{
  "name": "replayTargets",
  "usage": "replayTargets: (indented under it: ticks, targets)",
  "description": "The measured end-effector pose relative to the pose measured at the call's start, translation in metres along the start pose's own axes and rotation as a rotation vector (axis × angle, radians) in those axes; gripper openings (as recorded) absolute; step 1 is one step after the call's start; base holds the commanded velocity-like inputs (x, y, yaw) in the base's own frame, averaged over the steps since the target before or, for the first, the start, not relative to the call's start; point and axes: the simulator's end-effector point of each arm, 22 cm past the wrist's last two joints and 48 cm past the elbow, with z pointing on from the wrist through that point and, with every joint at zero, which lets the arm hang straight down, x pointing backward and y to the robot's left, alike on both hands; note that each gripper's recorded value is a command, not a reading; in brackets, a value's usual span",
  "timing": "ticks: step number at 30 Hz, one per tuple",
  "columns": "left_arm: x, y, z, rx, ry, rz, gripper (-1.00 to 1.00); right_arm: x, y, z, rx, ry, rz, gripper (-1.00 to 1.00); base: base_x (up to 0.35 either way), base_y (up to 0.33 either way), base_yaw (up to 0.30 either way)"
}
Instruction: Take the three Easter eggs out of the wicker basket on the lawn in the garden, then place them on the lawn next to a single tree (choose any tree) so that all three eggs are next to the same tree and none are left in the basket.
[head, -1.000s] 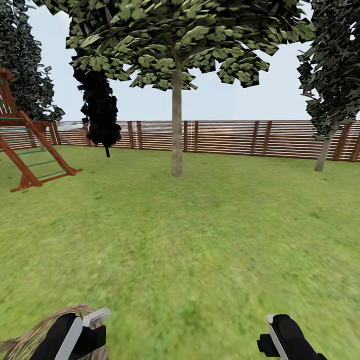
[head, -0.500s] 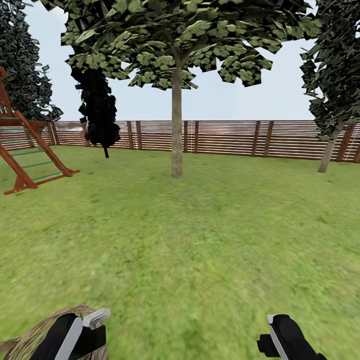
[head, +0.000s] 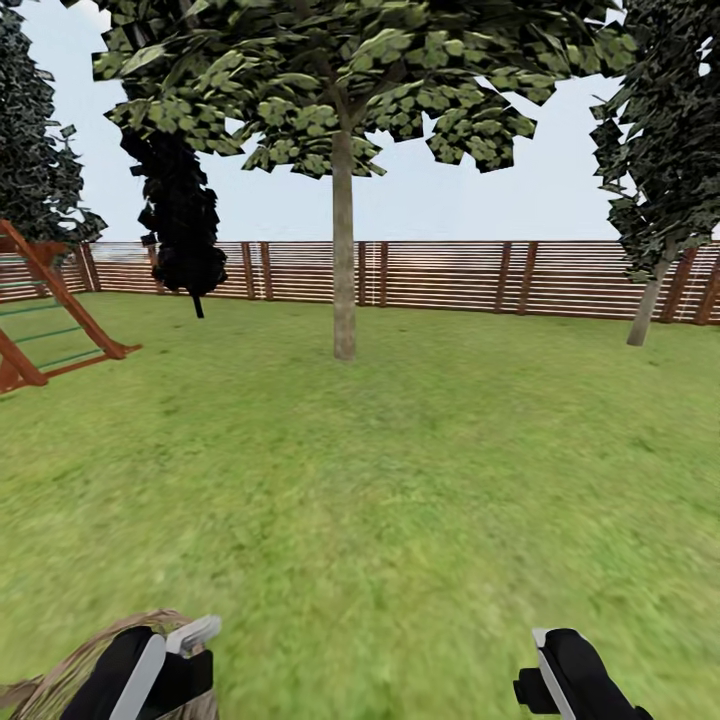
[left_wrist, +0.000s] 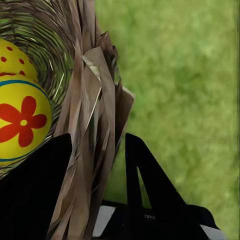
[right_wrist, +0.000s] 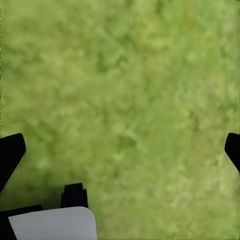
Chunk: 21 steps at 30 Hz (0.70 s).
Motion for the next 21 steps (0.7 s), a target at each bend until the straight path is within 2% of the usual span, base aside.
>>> replayTargets:
  ticks: [3, 21]
  targets:
    - [0.0001, 0.0036, 0.0, -0.016, 0.0, 0.011, -1.0, -0.0001, -0.0001, -0.0001, 0.0, 0.0, 0.0, 1.0, 0.338, 0.0, -0.001]
    - [0.0001, 0.0014, 0.0, -0.007, 0.0, 0.005, -1.0, 0.0001, 0.0001, 0.0, 0.0, 0.001, -0.001, 1.0, 0.338, 0.0, 0.0]
